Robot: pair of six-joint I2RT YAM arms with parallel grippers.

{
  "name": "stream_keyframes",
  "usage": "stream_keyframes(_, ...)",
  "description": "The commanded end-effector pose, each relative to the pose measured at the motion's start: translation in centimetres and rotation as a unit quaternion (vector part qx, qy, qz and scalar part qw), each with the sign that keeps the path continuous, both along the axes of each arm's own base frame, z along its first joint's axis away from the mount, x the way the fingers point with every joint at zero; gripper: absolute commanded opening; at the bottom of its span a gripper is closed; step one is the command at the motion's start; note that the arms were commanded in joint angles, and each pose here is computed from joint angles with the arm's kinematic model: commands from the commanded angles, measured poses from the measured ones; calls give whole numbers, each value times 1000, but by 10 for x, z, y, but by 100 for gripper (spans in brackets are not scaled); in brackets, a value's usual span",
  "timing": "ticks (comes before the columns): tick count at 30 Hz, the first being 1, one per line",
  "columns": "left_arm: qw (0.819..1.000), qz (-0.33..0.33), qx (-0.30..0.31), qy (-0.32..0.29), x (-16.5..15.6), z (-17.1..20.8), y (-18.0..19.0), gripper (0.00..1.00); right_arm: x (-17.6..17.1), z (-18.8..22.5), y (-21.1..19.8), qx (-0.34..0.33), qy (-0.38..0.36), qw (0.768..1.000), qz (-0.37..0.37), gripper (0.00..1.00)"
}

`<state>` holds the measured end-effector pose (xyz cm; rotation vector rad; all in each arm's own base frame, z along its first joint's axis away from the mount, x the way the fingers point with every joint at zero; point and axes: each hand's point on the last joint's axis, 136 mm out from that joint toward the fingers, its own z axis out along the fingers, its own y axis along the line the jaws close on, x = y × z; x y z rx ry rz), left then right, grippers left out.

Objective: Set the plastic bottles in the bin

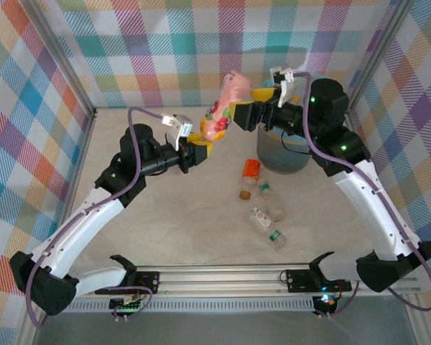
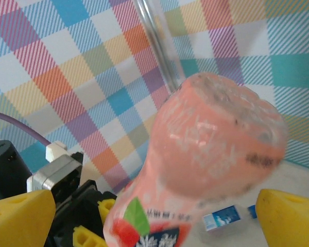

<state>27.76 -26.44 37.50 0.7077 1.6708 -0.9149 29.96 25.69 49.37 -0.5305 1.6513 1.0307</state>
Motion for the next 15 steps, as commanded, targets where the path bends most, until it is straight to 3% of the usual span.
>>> stream_keyframes(1, 997, -45, -19, -54, -22, 19, -6, 0, -2, 14, 3, 28, 8, 999, 18, 100)
stream_keyframes(10, 994, -80, -10, -70, -34, 15, -18, 0, -4, 10, 15, 41, 29, 997, 59, 95)
stream_keyframes(15, 995, -78, -5, -69, -30, 11, -21, 0, -7, 8, 14, 34, 23, 997, 63, 73)
